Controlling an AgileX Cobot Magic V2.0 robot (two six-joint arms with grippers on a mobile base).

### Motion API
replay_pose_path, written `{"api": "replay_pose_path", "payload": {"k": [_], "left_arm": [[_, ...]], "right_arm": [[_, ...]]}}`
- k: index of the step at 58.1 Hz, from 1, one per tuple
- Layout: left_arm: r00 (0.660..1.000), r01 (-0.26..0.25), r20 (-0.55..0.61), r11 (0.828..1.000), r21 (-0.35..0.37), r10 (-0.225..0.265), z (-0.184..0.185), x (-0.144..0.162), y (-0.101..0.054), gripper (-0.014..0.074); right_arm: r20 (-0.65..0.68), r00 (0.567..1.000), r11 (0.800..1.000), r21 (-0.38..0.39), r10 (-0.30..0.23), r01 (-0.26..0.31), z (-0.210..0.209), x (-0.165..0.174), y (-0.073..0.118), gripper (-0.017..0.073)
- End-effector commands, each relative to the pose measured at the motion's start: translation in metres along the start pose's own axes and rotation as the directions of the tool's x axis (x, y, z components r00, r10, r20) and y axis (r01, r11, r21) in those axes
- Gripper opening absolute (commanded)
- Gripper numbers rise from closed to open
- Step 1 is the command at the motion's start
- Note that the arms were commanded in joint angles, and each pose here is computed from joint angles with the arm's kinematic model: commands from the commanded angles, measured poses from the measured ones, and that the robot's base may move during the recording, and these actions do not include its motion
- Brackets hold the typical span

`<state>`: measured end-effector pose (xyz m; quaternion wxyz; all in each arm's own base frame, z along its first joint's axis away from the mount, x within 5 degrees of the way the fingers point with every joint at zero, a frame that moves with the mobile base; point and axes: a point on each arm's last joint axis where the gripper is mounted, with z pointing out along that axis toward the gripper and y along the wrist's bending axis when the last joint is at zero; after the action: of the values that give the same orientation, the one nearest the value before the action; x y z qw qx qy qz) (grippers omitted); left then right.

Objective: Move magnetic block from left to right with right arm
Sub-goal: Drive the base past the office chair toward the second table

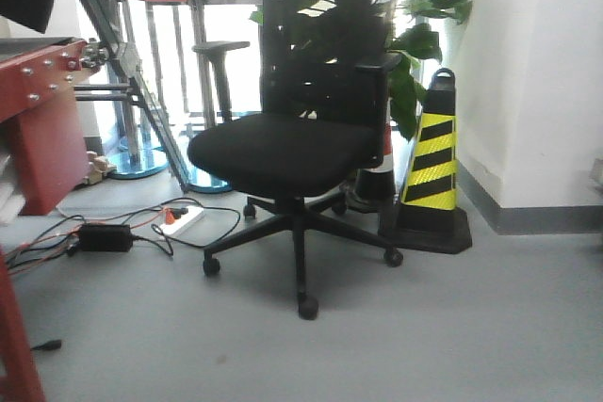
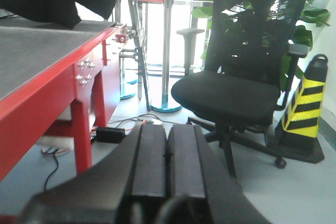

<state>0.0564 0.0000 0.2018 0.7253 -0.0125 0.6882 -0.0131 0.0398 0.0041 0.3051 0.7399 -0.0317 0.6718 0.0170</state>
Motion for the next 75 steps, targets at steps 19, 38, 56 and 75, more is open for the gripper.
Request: {"api": "replay_pose_path", "payload": {"k": [19, 38, 56, 75], "left_arm": [[0.997, 0.007, 0.080, 1.000, 0.005, -0.008, -0.0005, -0.0046, -0.0002, -0.0117], [0.997, 0.007, 0.080, 1.000, 0.005, -0.008, -0.0005, -0.0046, -0.0002, -0.0117], [0.997, 0.007, 0.080, 1.000, 0.005, -0.008, -0.0005, -0.0046, -0.0002, -0.0117], [0.997, 0.007, 0.080, 1.000, 0.005, -0.008, -0.0005, -0.0046, -0.0002, -0.0117]], "right_arm": [[0.097, 0.995, 1.000, 0.016, -0.008, 0.006, -0.0005, -0.0160, -0.0013, 0.0276], [0.097, 0.995, 1.000, 0.016, -0.008, 0.006, -0.0005, -0.0160, -0.0013, 0.0276], [0.097, 0.995, 1.000, 0.016, -0.008, 0.006, -0.0005, -0.0160, -0.0013, 0.0276], [0.097, 0.995, 1.000, 0.016, -0.008, 0.006, -0.0005, -0.0160, -0.0013, 0.0276]]}}
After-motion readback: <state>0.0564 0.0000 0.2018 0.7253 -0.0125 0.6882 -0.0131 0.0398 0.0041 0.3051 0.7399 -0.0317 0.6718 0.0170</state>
